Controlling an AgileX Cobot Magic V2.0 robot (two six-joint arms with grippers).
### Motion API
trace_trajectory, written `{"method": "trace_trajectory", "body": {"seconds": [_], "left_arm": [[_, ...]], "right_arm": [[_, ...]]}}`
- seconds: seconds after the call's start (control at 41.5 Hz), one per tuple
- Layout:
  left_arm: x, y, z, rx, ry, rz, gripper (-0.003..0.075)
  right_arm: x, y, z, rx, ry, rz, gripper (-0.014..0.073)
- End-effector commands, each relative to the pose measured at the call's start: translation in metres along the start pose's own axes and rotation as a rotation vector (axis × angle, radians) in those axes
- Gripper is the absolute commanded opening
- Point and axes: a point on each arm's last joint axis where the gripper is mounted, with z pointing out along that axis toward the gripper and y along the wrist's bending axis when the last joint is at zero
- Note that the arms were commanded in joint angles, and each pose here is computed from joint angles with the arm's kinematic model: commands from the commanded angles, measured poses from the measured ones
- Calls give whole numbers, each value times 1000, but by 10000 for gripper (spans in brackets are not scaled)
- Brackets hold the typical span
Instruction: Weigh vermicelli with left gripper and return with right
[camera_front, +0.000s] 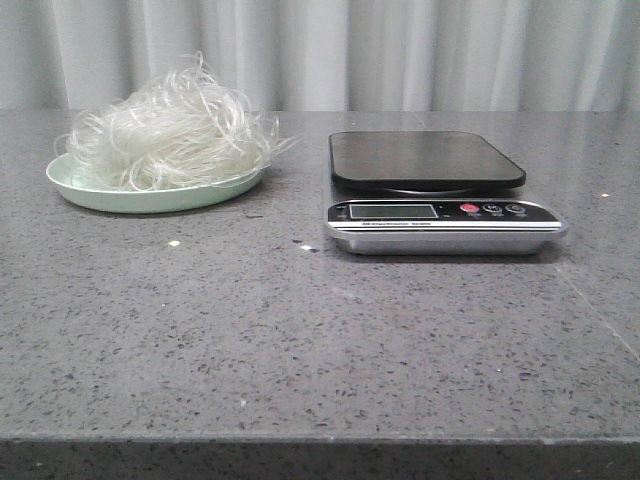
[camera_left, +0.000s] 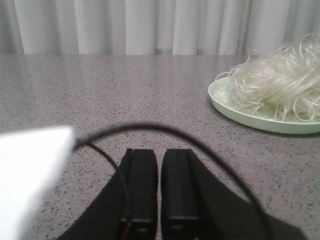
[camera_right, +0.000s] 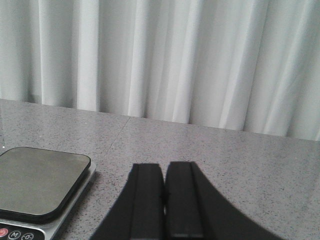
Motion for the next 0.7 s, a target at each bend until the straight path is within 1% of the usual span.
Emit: {"method": "trace_trajectory", "body": {"seconds": [0.0,0.193,0.241,0.265,0.289,0.482,0.675], "left_arm": [[-5,0,-1,4,-85,-14,143],[-5,0,-1,4,-85,-14,143],[-5,0,-1,4,-85,-14,143],[-5,0,-1,4,-85,-14,143],[-5,0,-1,4,-85,-14,143],[-5,0,-1,4,-85,-14,143],[-5,0,-1,4,-85,-14,143]], "right_arm": [[-12,-2,1,17,-48,1,151],[0,2,1,-19,84,-15,151],[2,1,0,-12,107,4,151],[3,1,0,-4,117,-5,151],[4,0,0,7,122,24,151],[15,-4,-5,65,83,47,151],[41,-3,-19,70,44,45,151]]}}
